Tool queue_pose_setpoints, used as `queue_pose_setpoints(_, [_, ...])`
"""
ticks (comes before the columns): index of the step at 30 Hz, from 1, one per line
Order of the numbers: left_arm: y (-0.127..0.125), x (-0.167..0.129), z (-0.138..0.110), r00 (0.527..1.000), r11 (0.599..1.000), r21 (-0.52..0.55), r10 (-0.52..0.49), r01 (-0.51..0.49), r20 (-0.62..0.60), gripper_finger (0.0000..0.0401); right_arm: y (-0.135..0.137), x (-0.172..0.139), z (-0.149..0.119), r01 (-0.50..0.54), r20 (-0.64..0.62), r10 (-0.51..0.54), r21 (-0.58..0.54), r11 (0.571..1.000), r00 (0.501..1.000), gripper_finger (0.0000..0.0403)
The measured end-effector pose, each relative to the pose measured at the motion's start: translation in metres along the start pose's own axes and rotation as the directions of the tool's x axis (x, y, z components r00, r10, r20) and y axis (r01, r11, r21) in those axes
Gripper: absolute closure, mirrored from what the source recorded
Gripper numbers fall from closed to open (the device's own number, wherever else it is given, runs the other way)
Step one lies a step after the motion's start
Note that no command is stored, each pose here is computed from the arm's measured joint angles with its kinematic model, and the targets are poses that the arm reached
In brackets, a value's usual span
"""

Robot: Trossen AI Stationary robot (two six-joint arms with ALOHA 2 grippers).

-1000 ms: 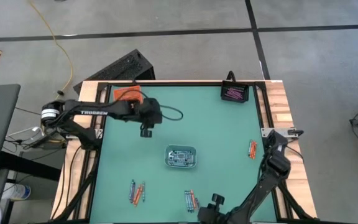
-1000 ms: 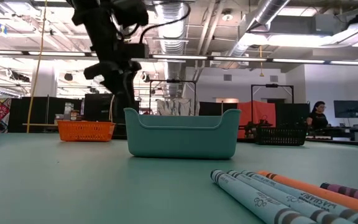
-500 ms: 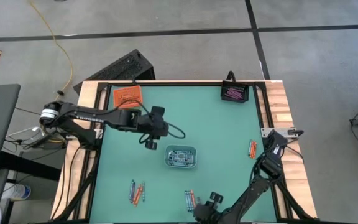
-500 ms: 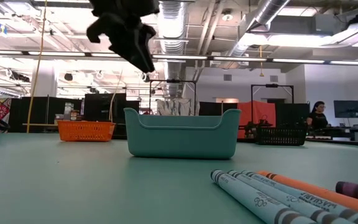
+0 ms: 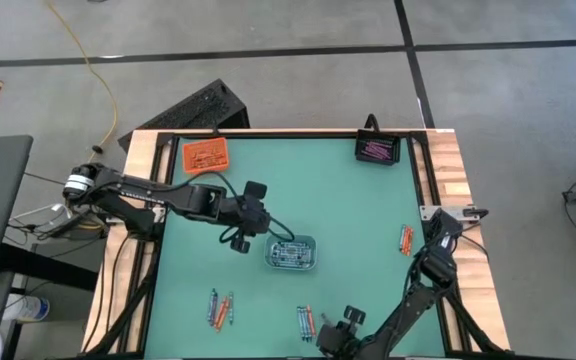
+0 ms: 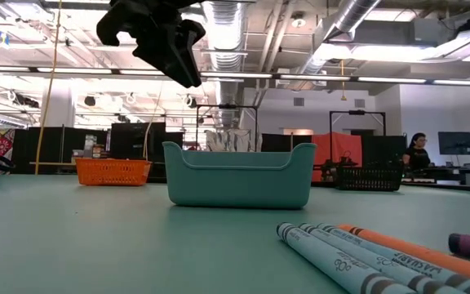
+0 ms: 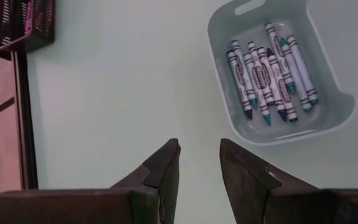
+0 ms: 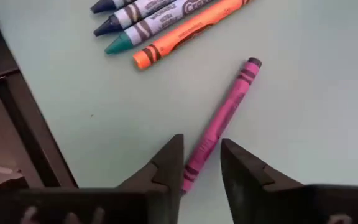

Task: Sort crayons
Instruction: Put the violet crayon into the black bin

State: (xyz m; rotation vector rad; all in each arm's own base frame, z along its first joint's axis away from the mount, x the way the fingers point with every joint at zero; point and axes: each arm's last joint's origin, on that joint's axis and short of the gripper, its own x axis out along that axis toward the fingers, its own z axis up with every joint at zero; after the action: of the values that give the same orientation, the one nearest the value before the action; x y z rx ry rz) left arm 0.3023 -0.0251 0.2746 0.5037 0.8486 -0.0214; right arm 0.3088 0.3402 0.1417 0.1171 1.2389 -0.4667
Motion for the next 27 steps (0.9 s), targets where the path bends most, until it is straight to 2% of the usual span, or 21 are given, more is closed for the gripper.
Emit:
queue_pose_setpoints(11, [-0.009, -0.002, 0.004, 1.0, 1.0, 0.013, -0.018, 0.018, 0.014, 0.0296, -0.002, 0.009, -0.011, 0.001, -0.041, -0.002, -0.024, 1.0, 0.999, 0.0394])
queue_pose_setpoints(19, [-0.015, -0.005, 0.007, 1.0, 0.999, 0.036, 0.011, -0.012, 0.018, 0.0296, -0.003, 0.005, -0.01, 0.017, -0.062, -0.019, -0.033, 0.999, 0.998, 0.04])
queue_pose_setpoints(27, [-0.028, -0.009, 0.012, 0.999, 0.999, 0.04, -0.014, 0.013, 0.039, 0.0296, -0.019, -0.021, -0.003, 0.173, -0.121, -0.186, -0.106, 0.979, 0.975, 0.0402])
